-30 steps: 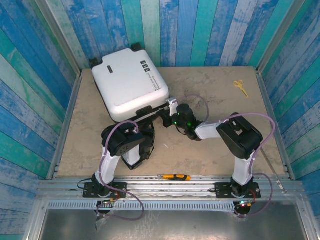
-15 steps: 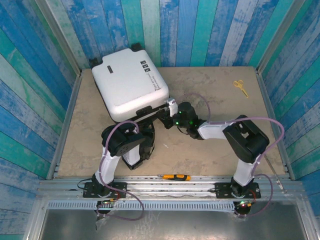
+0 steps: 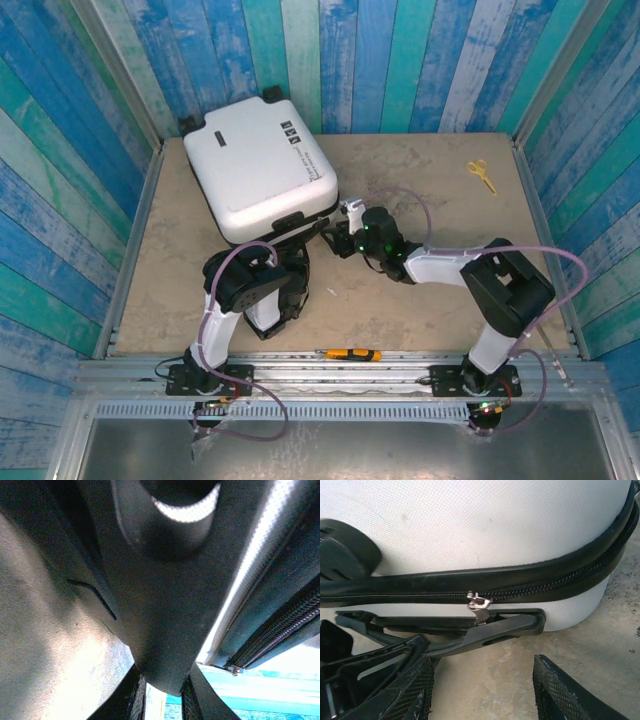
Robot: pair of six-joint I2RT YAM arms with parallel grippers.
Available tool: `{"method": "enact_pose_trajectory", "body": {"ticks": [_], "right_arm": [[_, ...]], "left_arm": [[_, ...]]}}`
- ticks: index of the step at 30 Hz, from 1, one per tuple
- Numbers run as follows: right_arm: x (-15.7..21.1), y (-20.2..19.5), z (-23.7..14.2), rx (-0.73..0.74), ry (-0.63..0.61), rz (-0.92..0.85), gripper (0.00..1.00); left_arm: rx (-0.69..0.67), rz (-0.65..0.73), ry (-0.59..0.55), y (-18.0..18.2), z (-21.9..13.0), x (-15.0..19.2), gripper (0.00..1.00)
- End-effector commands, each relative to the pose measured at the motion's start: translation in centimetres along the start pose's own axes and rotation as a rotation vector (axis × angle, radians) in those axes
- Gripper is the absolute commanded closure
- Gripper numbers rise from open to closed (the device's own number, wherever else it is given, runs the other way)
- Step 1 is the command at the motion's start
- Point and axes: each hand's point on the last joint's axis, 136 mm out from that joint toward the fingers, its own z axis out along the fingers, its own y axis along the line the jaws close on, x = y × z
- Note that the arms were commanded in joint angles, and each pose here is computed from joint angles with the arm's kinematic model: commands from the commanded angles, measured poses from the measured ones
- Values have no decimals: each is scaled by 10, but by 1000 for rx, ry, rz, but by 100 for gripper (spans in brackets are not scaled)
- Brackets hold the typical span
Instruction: Pack the luggage
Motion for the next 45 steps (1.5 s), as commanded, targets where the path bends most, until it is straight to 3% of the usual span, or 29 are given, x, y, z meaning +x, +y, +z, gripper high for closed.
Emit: {"method": "enact_pose_trajectory", "body": {"ticks": [1,10,22,39,45], "right_arm": [[-1,8,14,16,-16,-1,45],[-7,15,30,85,-47,-42,44],[-19,-2,42,194,-68,-53,56],[-8,-23,49,265,-55,-20,87],[-14,-20,40,206,-29,-45,100]], "left_arm": [[-420,335,252,130,-42,15,100],[-418,333,253,131,-42,15,100],[-417,331,254,131,-43,15,100],[-421,334,254,133,-44,14,100],[-416,334,249,130,-44,12,100]]}}
